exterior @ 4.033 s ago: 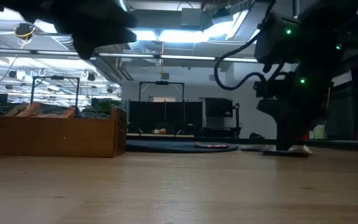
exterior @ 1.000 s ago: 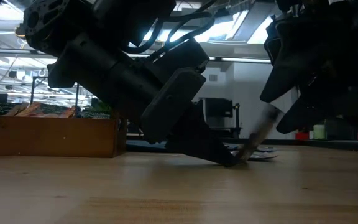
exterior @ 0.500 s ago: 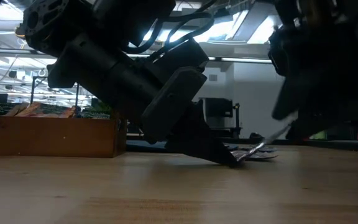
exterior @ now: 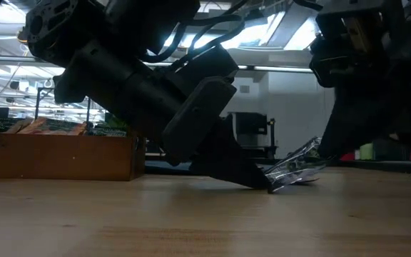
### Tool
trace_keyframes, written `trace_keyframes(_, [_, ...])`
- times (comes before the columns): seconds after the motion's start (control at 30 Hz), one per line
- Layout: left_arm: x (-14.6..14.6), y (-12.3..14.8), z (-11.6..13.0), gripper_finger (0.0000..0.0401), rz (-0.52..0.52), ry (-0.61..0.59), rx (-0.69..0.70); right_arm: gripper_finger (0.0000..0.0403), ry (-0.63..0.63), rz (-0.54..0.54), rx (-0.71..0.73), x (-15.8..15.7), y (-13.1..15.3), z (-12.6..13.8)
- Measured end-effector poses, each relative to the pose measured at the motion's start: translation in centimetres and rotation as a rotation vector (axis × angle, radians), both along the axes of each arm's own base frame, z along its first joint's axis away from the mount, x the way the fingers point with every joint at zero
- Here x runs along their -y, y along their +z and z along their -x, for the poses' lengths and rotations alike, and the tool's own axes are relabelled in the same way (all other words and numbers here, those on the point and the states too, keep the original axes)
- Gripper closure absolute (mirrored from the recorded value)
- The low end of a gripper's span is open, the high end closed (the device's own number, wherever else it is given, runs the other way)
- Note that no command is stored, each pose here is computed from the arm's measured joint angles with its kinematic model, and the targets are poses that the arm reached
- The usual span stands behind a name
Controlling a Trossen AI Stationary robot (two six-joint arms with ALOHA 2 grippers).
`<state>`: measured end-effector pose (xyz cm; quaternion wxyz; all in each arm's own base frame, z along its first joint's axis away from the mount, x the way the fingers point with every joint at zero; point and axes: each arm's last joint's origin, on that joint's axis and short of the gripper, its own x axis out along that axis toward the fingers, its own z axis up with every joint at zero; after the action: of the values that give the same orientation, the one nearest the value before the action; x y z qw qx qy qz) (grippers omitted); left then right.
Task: Pick & Place Tea
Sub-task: Put the purple tea bag into the right section of the wooden organizer
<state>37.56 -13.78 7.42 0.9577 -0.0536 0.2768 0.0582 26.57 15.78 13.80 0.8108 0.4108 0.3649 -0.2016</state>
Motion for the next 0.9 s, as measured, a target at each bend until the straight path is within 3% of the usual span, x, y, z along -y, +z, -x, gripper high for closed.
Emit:
trace_keyframes(0.23, [0.4, 0.9, 0.3, 0.0386, -0.036, -0.062, -0.009, 0.0397, 0.057, 0.043, -0.034, 0.0, -0.2, 0.3])
trace_keyframes(0.47, [1.6, 3.0, 0.9, 0.0331, 0.018, -0.185, -0.009, 0.0399, 0.183, 0.107, -0.043, -0.5, -0.2, 0.5])
trace_keyframes(0.7, [1.6, 6.7, 1.3, 0.0265, 0.107, -0.15, 0.052, 0.04, 0.245, 0.172, -0.008, -0.6, 0.0, 0.3])
trace_keyframes(0.9, [0.7, 9.0, 1.5, 0.0226, 0.118, -0.098, 0.087, 0.04, 0.312, 0.224, 0.092, -1.0, 0.6, -0.3])
